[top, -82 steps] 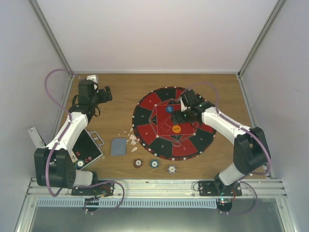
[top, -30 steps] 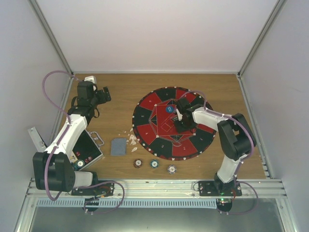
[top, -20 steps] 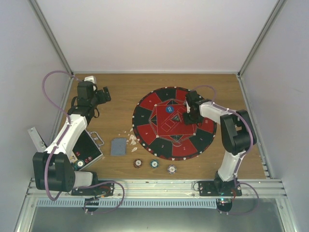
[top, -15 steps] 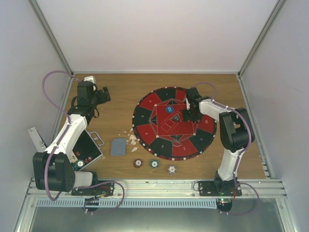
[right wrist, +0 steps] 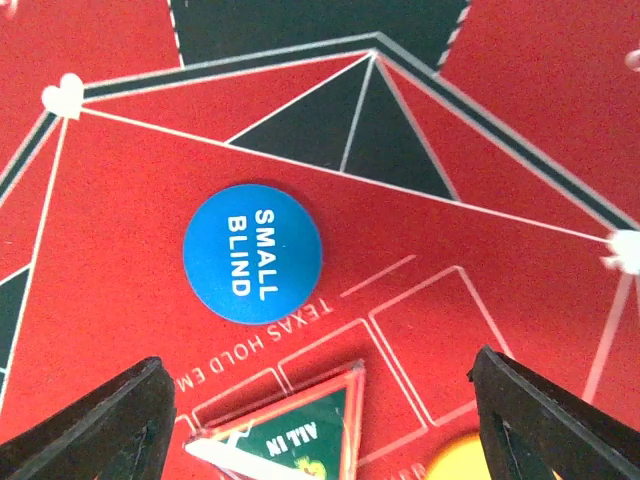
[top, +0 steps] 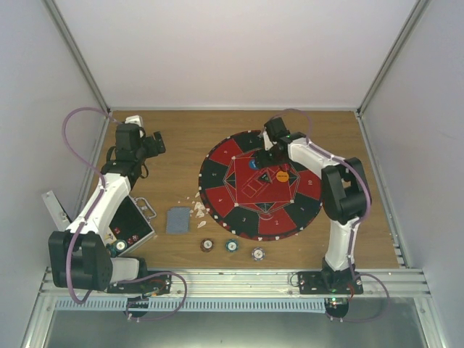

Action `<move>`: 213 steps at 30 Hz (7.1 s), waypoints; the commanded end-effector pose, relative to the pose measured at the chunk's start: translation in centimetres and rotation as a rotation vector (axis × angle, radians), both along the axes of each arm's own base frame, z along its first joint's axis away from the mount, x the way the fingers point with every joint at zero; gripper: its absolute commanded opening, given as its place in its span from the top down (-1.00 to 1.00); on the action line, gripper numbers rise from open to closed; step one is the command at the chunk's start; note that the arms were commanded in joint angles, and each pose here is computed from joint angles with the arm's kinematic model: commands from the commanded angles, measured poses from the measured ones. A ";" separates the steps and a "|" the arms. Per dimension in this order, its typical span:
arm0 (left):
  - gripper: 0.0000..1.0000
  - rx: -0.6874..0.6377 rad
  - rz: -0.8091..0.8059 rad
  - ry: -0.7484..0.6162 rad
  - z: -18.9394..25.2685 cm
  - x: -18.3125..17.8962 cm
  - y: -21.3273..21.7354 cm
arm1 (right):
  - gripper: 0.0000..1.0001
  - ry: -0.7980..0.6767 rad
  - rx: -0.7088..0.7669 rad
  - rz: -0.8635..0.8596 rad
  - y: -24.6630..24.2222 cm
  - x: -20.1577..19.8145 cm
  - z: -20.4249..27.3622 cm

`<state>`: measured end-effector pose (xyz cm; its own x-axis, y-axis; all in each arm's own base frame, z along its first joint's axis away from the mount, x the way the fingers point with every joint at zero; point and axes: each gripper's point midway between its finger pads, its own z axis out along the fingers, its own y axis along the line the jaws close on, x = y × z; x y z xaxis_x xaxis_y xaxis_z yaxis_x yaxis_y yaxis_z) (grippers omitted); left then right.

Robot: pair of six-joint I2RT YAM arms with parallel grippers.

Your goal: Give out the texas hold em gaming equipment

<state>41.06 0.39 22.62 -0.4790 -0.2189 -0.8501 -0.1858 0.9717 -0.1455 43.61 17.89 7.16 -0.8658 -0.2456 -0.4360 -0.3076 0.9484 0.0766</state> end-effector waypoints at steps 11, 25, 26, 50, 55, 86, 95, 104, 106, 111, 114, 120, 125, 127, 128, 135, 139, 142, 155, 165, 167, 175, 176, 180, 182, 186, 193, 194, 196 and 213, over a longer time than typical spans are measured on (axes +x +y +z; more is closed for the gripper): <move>-0.98 -0.021 0.001 -0.031 0.6 -0.5 -0.1 | -0.35 0.119 -0.106 0.008 0.4 -3.0 -5.2; -0.98 -0.044 -0.014 -0.010 -0.5 -0.2 -0.5 | -0.04 0.194 -0.139 -0.038 -3.0 -10.4 -5.1; -0.98 -0.047 -0.016 -0.009 -0.6 -0.2 -0.6 | -0.03 0.198 -0.140 -0.041 -3.2 -10.7 -5.1; -0.98 -0.055 -0.025 0.008 -1.4 0.3 -0.8 | 0.03 0.326 -0.102 -0.147 -5.3 -17.6 -6.0; -0.98 -0.060 -0.024 0.005 -1.3 0.3 -0.9 | 0.01 0.292 -0.072 -0.131 -4.6 -16.6 -4.5; -0.98 -0.070 0.014 -0.072 1.7 -2.0 -0.2 | -0.18 0.166 0.590 -0.108 2.8 3.5 -2.1; -0.98 -0.063 0.010 -0.070 1.6 -2.1 -0.2 | -0.17 0.230 0.587 -0.091 3.3 3.0 -5.1; -0.98 -0.065 0.007 -0.057 1.1 -2.2 -0.3 | -0.17 0.306 0.585 -0.029 5.1 -1.0 -6.0; -0.98 -0.067 0.006 -0.055 0.9 -2.2 -0.3 | -0.17 0.321 0.587 -0.004 5.8 -1.9 -6.2; -0.98 -0.077 -0.007 -0.045 0.6 -2.1 -0.6 | -0.17 0.344 0.591 0.061 7.1 -2.8 -6.3; -0.98 -0.077 -0.008 -0.040 0.4 -2.3 -0.6 | -0.17 0.366 0.578 0.095 7.7 -3.8 -6.6; -0.98 -0.080 -0.011 -0.032 0.1 -2.6 -0.7 | -0.17 0.416 0.551 0.153 8.9 -6.0 -7.2; -0.98 -0.085 -0.020 -0.026 0.0 -2.9 -0.9 | -0.17 0.441 0.537 0.215 10.4 -7.5 -7.2; -0.98 -0.084 -0.022 -0.024 -0.1 -3.0 -0.9 | -0.17 0.453 0.530 0.239 11.0 -8.1 -7.3; -0.98 -0.085 -0.023 -0.025 -0.1 -3.1 -0.9 | -0.17 0.460 0.526 0.249 11.4 -8.4 -7.4; -0.98 -0.079 -0.028 -0.026 0.1 -3.6 -0.9 | -0.16 0.458 0.489 0.291 12.9 -9.1 -7.6; -0.98 -0.073 -0.026 -0.032 0.3 -3.9 -0.8 | -0.17 0.415 0.469 0.270 12.9 -8.2 -7.1; -0.98 -0.069 -0.027 -0.037 0.5 -4.0 -0.8 | -0.25 0.344 0.458 0.265 13.3 -6.3 -5.3; -0.98 -0.056 -0.020 -0.051 1.2 -4.5 -0.5 | -0.85 0.009 0.291 0.334 9.4 -7.2 6.3; -0.98 -0.089 -0.041 -0.036 0.4 -4.8 -1.1 | -0.82 0.043 0.114 0.434 6.6 -22.9 8.4; -0.98 -0.087 -0.038 -0.042 0.4 -5.1 -1.0 | -0.82 0.055 0.071 0.439 6.5 -25.4 7.9; -0.98 -0.072 -0.028 -0.042 0.1 -5.3 -0.8 | -0.85 0.128 -0.098 0.482 5.4 -31.9 4.5; -0.98 -0.074 -0.030 -0.042 0.1 -5.4 -0.8 | -0.85 0.136 -0.112 0.486 5.3 -32.4 4.1; -0.98 -0.078 -0.032 -0.039 -0.2 -5.5 -0.9 | -0.85 0.159 -0.155 0.524 5.5 -33.8 2.3; -0.98 -0.080 -0.031 -0.034 -0.4 -5.6 -0.9 | -0.83 0.169 -0.169 0.545 5.7 -34.2 1.5; -0.98 -0.083 -0.033 -0.029 -0.7 -5.4 -1.0 | -0.83 0.179 -0.223 0.562 5.4 -34.6 0.2; -0.98 -0.089 -0.031 -0.017 -1.1 -5.4 -1.0 | -0.78 0.204 -0.284 0.553 4.9 -34.9 -1.2; -0.98 -0.088 -0.030 -0.018 -1.1 -5.4 -0.9 | -0.76 0.207 -0.291 0.549 4.7 -34.9 -1.4; -0.98 -0.088 -0.029 -0.017 -1.2 -5.4 -0.9 | -0.69 0.209 -0.297 0.543 4.7 -34.9 -1.7; -0.98 -0.096 -0.032 -0.022 -1.1 -5.6 -1.0 | -0.23 0.229 -0.305 0.535 4.7 -35.1 -2.6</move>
<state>35.45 -0.55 21.14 -0.4924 -0.2749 -0.8258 -0.1586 0.9613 -0.2255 8.77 22.55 4.97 -0.6503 -0.7533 -0.0982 -0.7524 0.6565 -0.0533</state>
